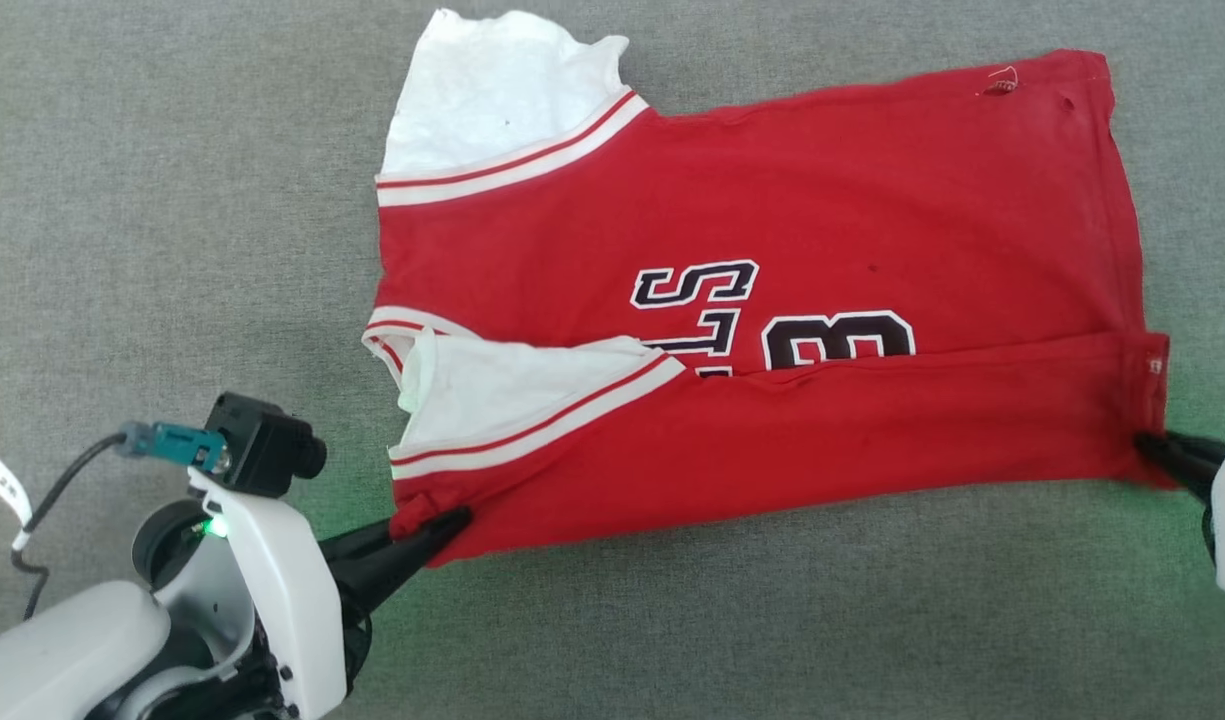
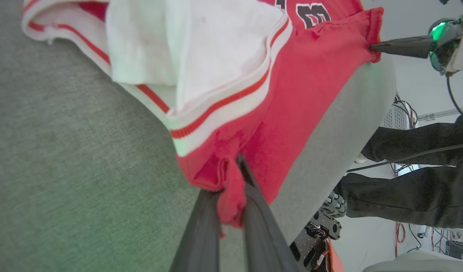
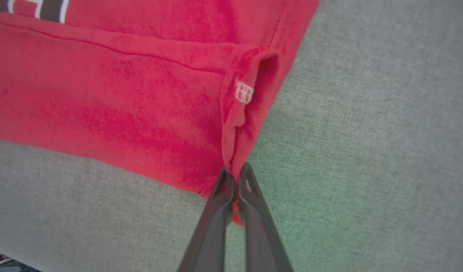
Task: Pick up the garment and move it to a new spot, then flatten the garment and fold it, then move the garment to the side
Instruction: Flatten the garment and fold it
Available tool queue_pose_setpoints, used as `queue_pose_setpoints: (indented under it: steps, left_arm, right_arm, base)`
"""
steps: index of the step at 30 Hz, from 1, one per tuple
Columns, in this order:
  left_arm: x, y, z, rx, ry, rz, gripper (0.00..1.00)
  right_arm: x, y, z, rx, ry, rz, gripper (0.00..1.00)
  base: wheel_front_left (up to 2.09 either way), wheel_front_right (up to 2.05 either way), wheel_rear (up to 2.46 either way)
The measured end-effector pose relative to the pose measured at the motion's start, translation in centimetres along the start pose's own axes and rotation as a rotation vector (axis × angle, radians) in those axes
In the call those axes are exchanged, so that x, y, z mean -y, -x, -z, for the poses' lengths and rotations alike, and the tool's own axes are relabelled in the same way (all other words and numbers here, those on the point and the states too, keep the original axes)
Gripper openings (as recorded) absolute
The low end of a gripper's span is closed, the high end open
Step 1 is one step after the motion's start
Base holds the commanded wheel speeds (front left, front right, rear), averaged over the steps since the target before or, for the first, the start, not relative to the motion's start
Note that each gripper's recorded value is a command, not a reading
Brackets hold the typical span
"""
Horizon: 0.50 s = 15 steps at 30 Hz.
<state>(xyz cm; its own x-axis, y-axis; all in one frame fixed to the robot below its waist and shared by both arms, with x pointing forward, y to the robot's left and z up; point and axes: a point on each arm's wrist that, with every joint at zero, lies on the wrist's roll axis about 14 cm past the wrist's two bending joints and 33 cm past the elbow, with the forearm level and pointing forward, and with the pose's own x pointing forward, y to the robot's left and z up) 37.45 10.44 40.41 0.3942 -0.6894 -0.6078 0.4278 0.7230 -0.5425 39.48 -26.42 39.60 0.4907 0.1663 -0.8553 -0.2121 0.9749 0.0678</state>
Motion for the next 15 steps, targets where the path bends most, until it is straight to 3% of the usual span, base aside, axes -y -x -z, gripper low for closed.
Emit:
queue_pose_setpoints:
  steps: [1, 2, 3, 4, 5, 6, 7, 8, 15]
  left_arm:
    - [0.0, -0.1, 0.0, 0.007, 0.004, -0.004, 0.00]
    - [0.0, -0.1, -0.1, 0.012, 0.004, -0.005, 0.00]
    - [-0.1, -0.1, -0.1, 0.012, 0.004, -0.006, 0.14]
    - [-0.1, -0.1, -0.2, 0.017, 0.003, -0.009, 0.38]
    - [-0.2, -0.1, -0.3, 0.024, 0.001, -0.011, 0.38]
    - [-0.2, -0.1, -0.3, 0.027, 0.000, -0.013, 0.52]
    - [-0.3, 0.0, -0.5, 0.034, -0.005, -0.016, 0.85]
    - [-0.5, 0.1, -0.8, 0.048, -0.009, -0.025, 1.00]
    - [-2.0, 0.7, -4.6, 0.179, -0.037, -0.075, 1.00]
  right_arm:
    - [0.2, 0.1, -0.5, 0.033, -0.010, 0.009, 0.35]
    - [0.2, 0.1, -0.8, 0.053, -0.019, 0.013, 0.55]
    - [0.1, 0.1, -0.9, 0.060, -0.018, 0.015, 1.00]
    - [0.1, 0.1, -1.0, 0.077, -0.022, 0.018, 1.00]
    - [0.1, 0.2, -1.4, 0.103, -0.031, 0.021, 1.00]
    - [0.2, 0.4, -1.6, 0.123, -0.034, 0.029, 1.00]
    - [0.3, 0.5, -1.9, 0.145, -0.036, 0.038, 1.00]
    - [0.4, 0.7, -2.3, 0.178, -0.046, 0.044, 1.00]
    - [0.0, 2.6, -6.6, 0.469, -0.069, 0.069, 1.00]
  base:
    - [0.00, 0.00, 0.00]
    - [0.00, 0.00, 0.00]
    - [0.00, 0.00, 0.00]
    - [0.00, 0.00, 0.00]
    - [0.00, 0.00, 0.00]
    - [0.00, 0.00, 0.00]
    - [0.00, 0.00, 0.00]
    - [0.00, 0.00, 0.00]
    - [0.00, 0.00, 0.00]
